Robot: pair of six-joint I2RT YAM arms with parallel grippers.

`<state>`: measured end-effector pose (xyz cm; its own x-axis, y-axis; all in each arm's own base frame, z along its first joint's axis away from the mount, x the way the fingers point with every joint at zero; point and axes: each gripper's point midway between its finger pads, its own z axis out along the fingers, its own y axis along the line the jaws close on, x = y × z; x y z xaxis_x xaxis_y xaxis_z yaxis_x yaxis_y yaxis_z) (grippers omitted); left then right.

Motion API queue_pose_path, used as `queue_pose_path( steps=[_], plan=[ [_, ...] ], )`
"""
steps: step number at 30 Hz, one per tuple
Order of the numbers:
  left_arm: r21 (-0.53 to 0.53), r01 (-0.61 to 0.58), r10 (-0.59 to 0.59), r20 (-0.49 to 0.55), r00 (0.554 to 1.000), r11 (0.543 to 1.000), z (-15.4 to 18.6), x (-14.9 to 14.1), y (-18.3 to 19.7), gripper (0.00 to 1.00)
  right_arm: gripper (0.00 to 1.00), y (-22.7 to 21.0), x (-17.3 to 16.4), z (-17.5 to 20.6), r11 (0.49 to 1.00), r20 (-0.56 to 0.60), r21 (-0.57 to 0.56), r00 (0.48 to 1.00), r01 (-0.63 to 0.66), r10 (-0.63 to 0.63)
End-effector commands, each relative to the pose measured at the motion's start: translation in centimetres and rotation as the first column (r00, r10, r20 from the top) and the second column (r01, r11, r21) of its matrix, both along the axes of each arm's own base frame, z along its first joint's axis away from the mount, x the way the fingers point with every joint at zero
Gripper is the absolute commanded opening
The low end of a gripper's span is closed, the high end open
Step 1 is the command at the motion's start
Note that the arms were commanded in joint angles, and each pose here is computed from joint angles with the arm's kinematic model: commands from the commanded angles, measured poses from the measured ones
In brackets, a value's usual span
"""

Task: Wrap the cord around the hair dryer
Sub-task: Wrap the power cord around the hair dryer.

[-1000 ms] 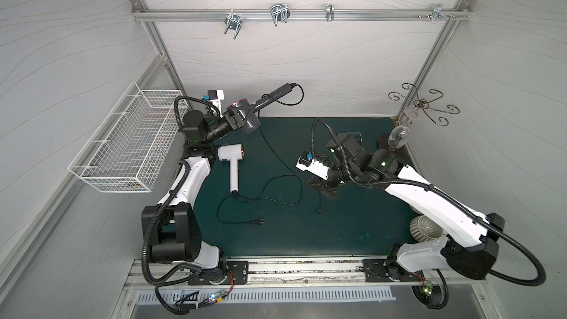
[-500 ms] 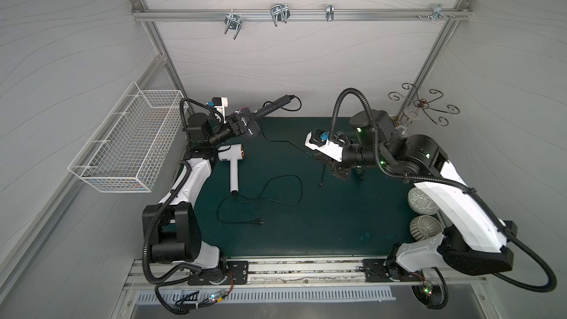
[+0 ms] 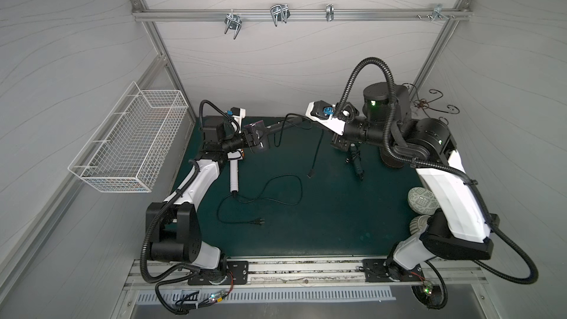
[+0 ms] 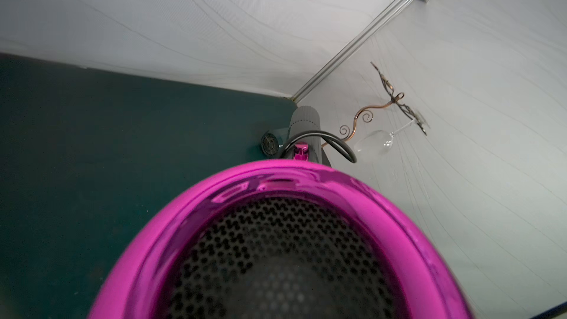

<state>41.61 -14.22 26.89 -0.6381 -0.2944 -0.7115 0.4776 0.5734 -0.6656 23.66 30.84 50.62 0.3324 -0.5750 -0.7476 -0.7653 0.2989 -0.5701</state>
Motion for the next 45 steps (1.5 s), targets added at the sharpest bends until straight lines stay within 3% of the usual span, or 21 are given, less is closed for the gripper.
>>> queue_pose_path(
  steps=[1, 14, 22, 29, 33, 39, 45],
  plan=[
    [0.036, 0.027, -0.03, 0.075, 0.997, 0.999, 0.7, -0.5, -0.7, 0.0, 0.0, -0.4, 1.6, 4.1, 0.998, 0.158, 0.068, 0.987, 0.016, -0.026],
    [0.081, 0.174, -0.173, -0.025, 0.985, 0.981, -2.9, -6.1, -5.0, 0.0, 0.0, -1.7, 10.5, 7.2, 0.972, 0.301, 0.159, 0.929, 0.173, -0.214],
    [0.03, 0.309, -0.308, -0.016, 0.951, 0.951, -1.4, -11.0, -7.3, 0.0, 0.0, -2.6, 15.8, 4.2, 0.957, 0.214, 0.162, 0.938, 0.242, -0.274],
    [-0.065, 0.427, -0.423, 0.067, 0.903, 0.902, 3.6, -13.7, -9.4, 0.0, 0.0, -3.8, 20.1, -2.1, 0.949, 0.019, 0.122, 0.955, 0.292, -0.296],
    [-0.1, 0.465, -0.45, 0.143, 0.882, 0.88, 7.5, -13.7, -10.0, 0.0, 0.0, -4.4, 21.1, -7.9, 0.957, -0.182, 0.086, 0.949, 0.276, -0.257],
    [-0.121, 0.498, -0.46, 0.245, 0.853, 0.859, 12.3, -12.9, -10.5, 0.0, 0.0, -6.2, 19.7, -14.9, 0.965, -0.494, 0.097, 0.853, 0.245, -0.167],
    [-0.146, 0.479, -0.419, 0.313, 0.852, 0.866, 15.4, -11.1, -9.9, 0.0, 0.0, -7.6, 17.0, -17.9, 0.957, -0.638, 0.153, 0.764, 0.246, -0.095]
  ],
)
